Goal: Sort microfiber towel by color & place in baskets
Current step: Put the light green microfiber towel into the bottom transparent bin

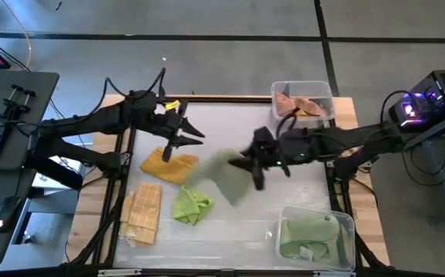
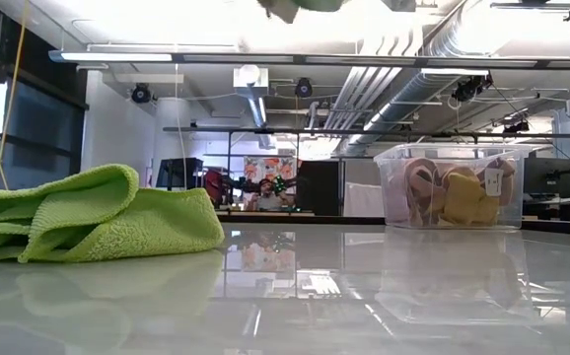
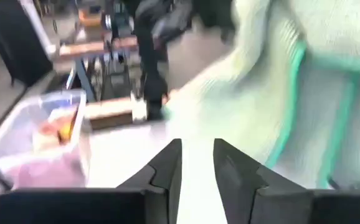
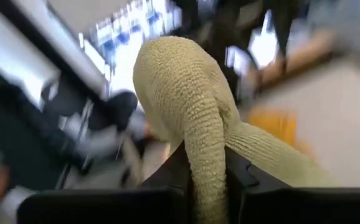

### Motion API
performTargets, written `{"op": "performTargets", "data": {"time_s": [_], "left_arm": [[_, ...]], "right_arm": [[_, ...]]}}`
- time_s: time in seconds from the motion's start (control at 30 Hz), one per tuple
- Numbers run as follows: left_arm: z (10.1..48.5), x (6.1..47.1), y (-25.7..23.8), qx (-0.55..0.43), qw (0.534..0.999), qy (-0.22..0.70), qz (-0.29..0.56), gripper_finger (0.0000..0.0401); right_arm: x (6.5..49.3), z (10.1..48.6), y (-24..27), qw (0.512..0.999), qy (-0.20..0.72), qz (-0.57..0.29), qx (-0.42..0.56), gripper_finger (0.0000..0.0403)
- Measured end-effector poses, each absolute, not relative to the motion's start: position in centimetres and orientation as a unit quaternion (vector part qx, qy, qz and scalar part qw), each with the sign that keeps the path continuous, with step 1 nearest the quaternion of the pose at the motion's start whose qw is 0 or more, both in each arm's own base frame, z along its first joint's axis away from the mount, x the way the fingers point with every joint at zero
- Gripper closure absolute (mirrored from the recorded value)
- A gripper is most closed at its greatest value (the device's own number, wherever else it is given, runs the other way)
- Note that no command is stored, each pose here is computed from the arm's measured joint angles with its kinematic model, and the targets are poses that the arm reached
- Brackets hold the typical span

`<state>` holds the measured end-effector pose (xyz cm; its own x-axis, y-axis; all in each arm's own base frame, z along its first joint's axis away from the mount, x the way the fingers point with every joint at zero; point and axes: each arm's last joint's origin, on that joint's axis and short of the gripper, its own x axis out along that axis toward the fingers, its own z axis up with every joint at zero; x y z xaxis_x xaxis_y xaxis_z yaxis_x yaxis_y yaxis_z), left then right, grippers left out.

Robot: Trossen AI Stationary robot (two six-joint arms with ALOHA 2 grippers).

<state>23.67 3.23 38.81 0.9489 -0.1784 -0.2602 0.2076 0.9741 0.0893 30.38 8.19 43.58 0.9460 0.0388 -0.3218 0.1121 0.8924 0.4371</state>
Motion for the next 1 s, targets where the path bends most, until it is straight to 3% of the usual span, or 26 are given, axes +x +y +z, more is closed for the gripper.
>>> {"op": "performTargets", "data": {"time_s": [0.17,0.4,0.57,0.8,1.0], "left_arm": [[38.1,22.4,3.6,0.056,0.98,0.184,-0.059,0.0315],[37.6,22.3,3.6,0.04,0.975,0.215,-0.039,0.0317],[37.6,22.4,3.7,0.049,0.975,0.213,-0.038,0.0317],[37.6,22.4,3.7,0.059,0.975,0.212,-0.036,0.0317],[37.6,22.4,3.7,0.06,0.975,0.213,-0.031,0.0317]], "right_arm": [[25.5,46.2,11.0,0.879,0.327,-0.013,0.346,0.0393],[21.1,45.9,14.9,0.77,0.459,-0.027,0.443,0.0377],[18.8,43.1,16.7,0.727,0.546,-0.085,0.408,0.039],[18.1,36.9,18.4,0.704,0.615,-0.151,0.321,0.0382],[18.1,31.7,19.7,0.698,0.657,-0.112,0.263,0.0381]]}}
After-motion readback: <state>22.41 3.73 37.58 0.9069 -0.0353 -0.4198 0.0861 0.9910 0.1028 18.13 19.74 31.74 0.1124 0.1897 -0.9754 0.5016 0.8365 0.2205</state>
